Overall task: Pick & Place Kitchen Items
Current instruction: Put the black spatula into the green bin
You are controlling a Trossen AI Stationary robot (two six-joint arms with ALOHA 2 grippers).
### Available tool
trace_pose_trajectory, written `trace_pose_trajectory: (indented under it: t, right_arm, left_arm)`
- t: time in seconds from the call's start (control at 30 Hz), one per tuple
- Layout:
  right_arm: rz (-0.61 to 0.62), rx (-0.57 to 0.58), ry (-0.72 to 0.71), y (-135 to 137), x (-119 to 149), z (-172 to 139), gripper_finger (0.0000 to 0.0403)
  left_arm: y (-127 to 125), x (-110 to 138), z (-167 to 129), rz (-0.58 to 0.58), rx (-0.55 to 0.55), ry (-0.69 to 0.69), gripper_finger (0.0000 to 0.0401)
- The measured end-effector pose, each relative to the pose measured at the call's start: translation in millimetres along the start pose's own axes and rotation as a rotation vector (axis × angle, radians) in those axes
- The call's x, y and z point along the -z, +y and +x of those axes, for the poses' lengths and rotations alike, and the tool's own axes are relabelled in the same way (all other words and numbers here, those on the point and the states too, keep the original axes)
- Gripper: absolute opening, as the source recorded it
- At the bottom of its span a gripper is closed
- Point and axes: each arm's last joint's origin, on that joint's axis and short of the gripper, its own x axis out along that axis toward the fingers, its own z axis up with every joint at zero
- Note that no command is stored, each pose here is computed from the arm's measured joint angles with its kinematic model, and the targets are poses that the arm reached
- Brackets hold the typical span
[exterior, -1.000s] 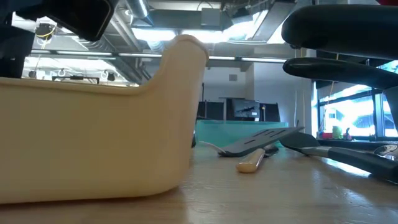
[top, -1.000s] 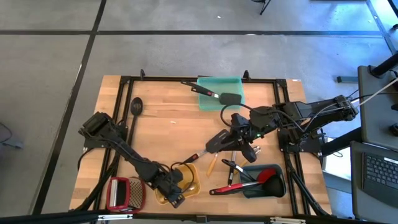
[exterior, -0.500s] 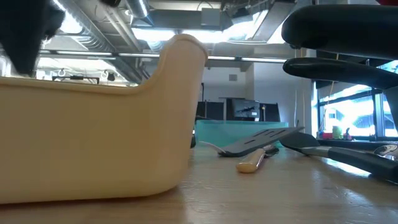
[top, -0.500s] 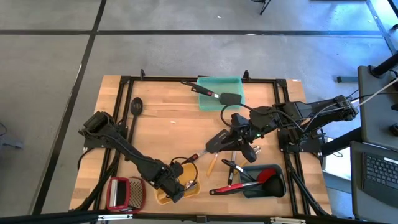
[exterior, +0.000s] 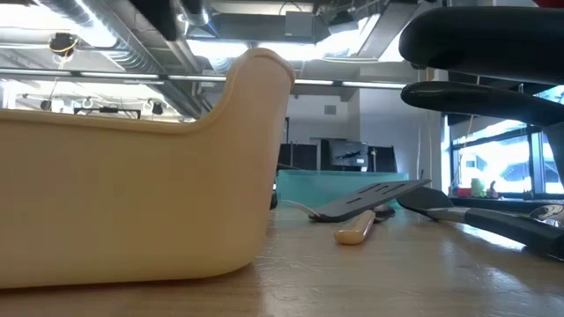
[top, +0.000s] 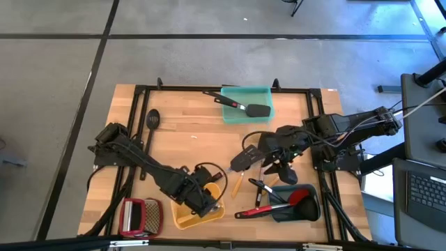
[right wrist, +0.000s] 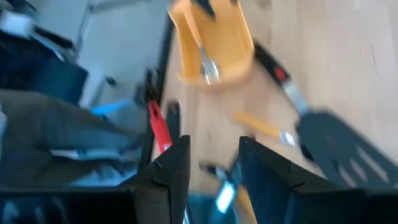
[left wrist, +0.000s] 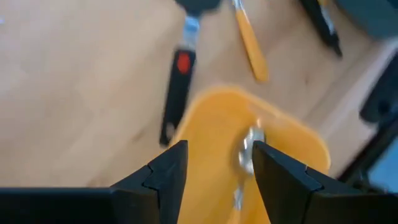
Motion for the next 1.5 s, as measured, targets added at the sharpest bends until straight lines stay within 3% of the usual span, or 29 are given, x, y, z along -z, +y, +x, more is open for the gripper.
trace_pose_trajectory:
  t: [0.2,0.5,0.67,0.87,1.03,1.17,1.37,1.5]
  right_arm:
    - [0.003,0.156,0.113,-8,13,-1,0.014]
    - [-0.072,0.293,0.039,-18,2,9,0.014]
    - [0.025,0.348,0.093,-45,-7,23,0.014]
    - [0.188,0.324,0.175,-81,-14,42,0.014]
    - [0.209,0.332,0.234,-92,-12,46,0.014]
    - [0.209,0.337,0.25,-95,-11,45,0.014]
    - [0.19,0.342,0.25,-107,-4,53,0.014]
    - [0.248,0.294,0.272,-129,16,71,0.014]
  left_arm:
    - [8,-23,10,-0.001,-0.055,-0.054,0.0171]
    - [28,-65,26,0.01,-0.163,-0.123,0.0171]
    - [44,-79,30,0.075,-0.26,-0.088,0.0171]
    - [66,-86,42,0.18,-0.387,-0.017,0.0171]
    - [76,-70,80,0.3,-0.317,0.084,0.0171]
    - [84,-52,110,0.294,-0.229,0.121,0.0171]
    - [93,-49,121,0.353,-0.274,0.087,0.0171]
    - [93,-59,125,0.365,-0.211,0.086,0.0171]
